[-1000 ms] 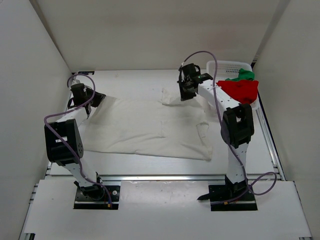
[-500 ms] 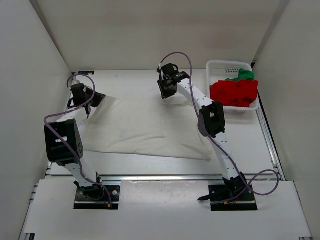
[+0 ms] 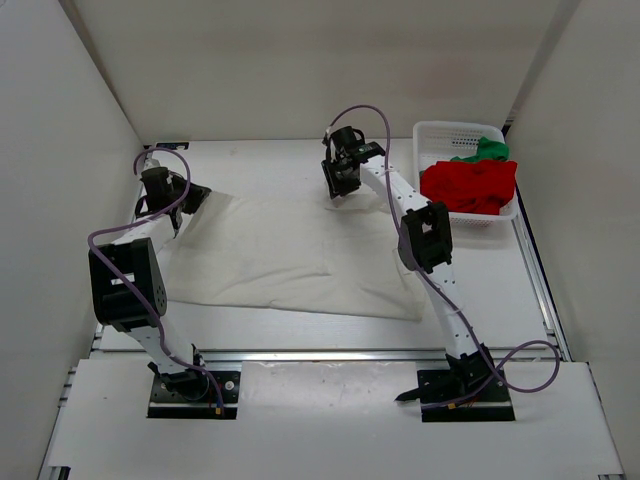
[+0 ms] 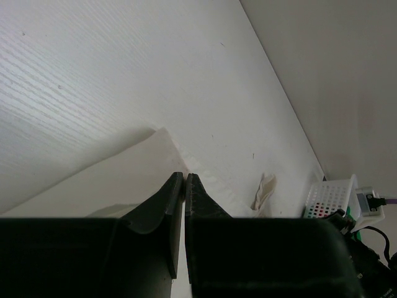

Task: Fold and stack the t-shirts
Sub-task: Grap the side of the flattened tshirt furthest away from the robot with both arms

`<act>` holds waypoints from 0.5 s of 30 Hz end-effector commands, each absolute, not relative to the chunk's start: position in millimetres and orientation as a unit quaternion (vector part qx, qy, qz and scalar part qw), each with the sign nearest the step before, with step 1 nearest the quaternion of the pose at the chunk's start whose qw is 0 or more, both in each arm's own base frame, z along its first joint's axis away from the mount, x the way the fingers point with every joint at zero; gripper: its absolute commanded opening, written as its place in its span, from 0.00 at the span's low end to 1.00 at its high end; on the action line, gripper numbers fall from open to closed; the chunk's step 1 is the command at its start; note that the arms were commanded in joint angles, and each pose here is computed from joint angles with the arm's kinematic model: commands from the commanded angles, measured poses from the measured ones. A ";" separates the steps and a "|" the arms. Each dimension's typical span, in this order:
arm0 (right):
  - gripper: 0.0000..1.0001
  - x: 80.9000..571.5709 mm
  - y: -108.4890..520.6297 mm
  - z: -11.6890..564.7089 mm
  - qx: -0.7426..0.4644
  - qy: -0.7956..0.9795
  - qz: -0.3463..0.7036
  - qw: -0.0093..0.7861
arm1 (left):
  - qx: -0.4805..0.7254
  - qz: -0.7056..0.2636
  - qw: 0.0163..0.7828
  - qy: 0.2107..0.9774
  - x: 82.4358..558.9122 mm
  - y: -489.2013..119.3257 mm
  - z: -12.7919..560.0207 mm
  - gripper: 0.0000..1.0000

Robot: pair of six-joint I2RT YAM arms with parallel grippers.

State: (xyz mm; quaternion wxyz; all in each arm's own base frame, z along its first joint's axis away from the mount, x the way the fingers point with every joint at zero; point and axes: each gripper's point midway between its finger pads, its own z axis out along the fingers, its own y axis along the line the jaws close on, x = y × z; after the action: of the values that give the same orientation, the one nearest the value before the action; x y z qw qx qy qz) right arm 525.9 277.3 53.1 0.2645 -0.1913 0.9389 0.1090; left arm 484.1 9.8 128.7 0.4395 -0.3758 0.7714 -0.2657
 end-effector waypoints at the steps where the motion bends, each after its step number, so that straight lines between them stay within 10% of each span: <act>1: 0.31 539.4 281.0 61.5 -0.189 0.931 0.123 0.288 | -0.367 -0.273 0.453 0.765 486.9 9.1 138.8 0.00; 15: 0.33 539.5 296.5 43.8 -0.195 0.928 0.149 0.280 | -0.369 -0.272 0.449 0.767 487.1 8.6 133.5 0.00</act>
State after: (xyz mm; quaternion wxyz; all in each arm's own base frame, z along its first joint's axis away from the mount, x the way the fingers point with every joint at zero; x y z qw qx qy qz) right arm 527.7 288.5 31.3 0.2540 -0.1963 0.9374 0.1348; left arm 484.6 10.1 126.4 0.4389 -0.3762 0.7716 -0.2655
